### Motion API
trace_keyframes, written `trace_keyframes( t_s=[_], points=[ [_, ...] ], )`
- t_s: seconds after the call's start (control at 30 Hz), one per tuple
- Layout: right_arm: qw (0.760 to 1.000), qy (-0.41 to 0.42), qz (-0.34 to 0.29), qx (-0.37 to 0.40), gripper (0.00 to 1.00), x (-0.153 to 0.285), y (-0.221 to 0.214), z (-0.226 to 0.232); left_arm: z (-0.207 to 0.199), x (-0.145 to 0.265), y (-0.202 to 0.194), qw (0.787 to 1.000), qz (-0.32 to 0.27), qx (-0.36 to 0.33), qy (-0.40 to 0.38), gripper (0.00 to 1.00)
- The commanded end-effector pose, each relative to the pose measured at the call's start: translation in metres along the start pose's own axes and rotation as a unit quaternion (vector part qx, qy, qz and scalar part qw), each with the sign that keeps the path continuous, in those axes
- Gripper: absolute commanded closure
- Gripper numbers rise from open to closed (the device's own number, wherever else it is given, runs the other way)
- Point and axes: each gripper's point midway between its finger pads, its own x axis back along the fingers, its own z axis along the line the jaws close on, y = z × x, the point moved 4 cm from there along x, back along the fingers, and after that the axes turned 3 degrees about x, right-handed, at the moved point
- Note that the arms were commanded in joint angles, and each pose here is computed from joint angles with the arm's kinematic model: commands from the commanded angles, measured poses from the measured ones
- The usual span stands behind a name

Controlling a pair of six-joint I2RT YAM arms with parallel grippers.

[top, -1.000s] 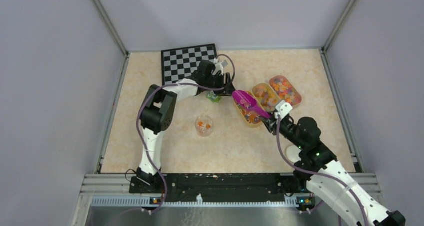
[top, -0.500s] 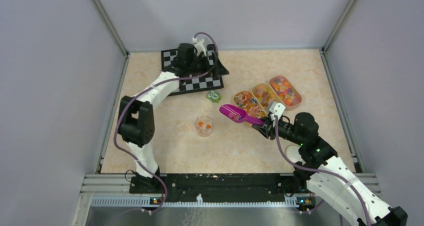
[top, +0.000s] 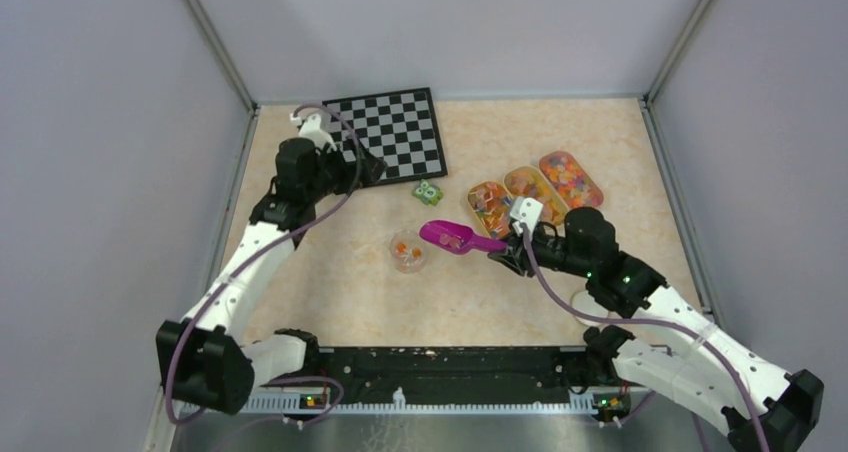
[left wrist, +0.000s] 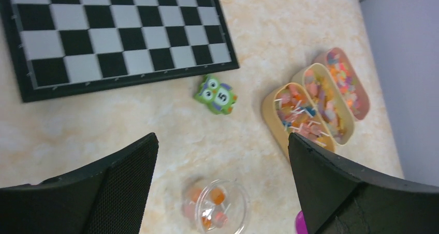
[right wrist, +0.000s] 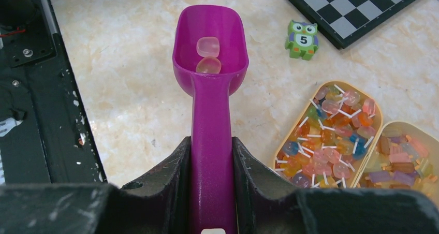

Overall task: Pack the candies
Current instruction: Place the fake candies in the packing bottle.

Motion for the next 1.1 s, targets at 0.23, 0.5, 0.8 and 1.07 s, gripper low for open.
trace_keyframes(
  t_s=[0.23,0.5,0.8,1.07],
  points=[
    [0.999,0.004,0.036,0.008,1.00,-0.010,0.031,0.006,0.035,0.037,-0.014,0.993,-0.052,-0.049,0.097,0.01],
    [0.997,0.005,0.079,0.005,1.00,-0.026,0.035,0.010,0.039,0.046,-0.010,0.988,-0.069,-0.068,0.122,0.01],
    [0.992,0.014,0.126,0.005,1.00,-0.043,0.034,0.016,0.041,0.051,-0.008,0.984,-0.078,-0.075,0.139,0.01],
    [0.984,0.005,0.176,-0.006,1.00,-0.053,0.035,0.013,0.042,0.054,-0.007,0.983,-0.083,-0.075,0.144,0.01]
  ],
)
